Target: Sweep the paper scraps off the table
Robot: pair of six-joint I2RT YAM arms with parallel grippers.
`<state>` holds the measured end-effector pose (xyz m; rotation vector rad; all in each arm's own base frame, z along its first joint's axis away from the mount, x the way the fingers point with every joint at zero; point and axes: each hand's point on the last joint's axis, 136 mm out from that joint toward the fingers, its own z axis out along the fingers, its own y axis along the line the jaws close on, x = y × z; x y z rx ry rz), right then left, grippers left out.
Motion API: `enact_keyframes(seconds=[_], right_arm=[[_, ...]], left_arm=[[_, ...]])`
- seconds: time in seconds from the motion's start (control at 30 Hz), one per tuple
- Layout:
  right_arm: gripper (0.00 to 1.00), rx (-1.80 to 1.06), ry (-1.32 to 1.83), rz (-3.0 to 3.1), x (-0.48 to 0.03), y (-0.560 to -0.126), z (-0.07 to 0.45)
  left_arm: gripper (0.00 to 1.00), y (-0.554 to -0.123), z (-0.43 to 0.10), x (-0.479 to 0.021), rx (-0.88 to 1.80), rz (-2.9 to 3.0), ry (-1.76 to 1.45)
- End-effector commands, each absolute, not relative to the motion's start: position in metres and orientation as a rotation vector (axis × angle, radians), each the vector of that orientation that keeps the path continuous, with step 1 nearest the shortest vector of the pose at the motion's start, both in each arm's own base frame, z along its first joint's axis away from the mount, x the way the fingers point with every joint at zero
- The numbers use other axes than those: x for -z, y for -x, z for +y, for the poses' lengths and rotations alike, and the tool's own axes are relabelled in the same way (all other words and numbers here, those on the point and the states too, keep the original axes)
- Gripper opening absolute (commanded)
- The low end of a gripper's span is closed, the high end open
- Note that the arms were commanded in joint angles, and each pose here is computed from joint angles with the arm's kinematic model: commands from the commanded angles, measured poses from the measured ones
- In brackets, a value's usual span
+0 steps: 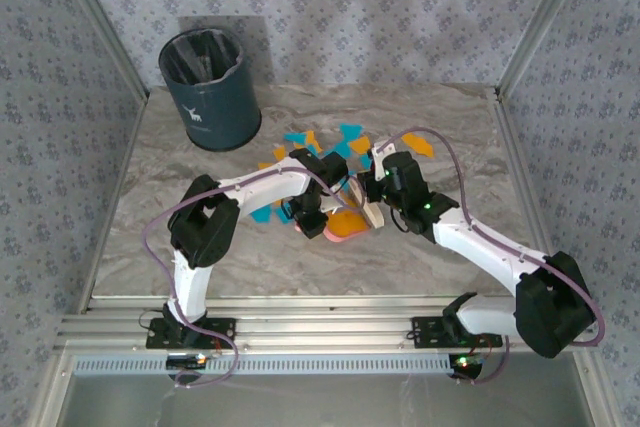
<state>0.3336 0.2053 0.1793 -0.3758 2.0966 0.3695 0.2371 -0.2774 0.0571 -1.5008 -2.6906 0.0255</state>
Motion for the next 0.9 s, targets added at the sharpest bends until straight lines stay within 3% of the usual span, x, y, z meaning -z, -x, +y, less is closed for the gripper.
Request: enact_keyframes(seconds=[0.0,0.37,0.87], right_arm=[[0.00,-0.445,0.426,2.032,-0.206,-0.328,0.222],[0.00,-0.355,0.364,2.009,-0.218,-0.325,0.200],[0.00,-0.439,0.145,1.960,-0.245,-0.319,0.146]], left_arm=[[0.00,-0.231,-0.278,-0.066,-0.031,-2.675,1.541],[0.00,-0.234,-0.281,-0.069,-0.056,-2.712,1.555],[0.00,-0.240,-0.279,-0.090,-0.104,-2.815,1.597]])
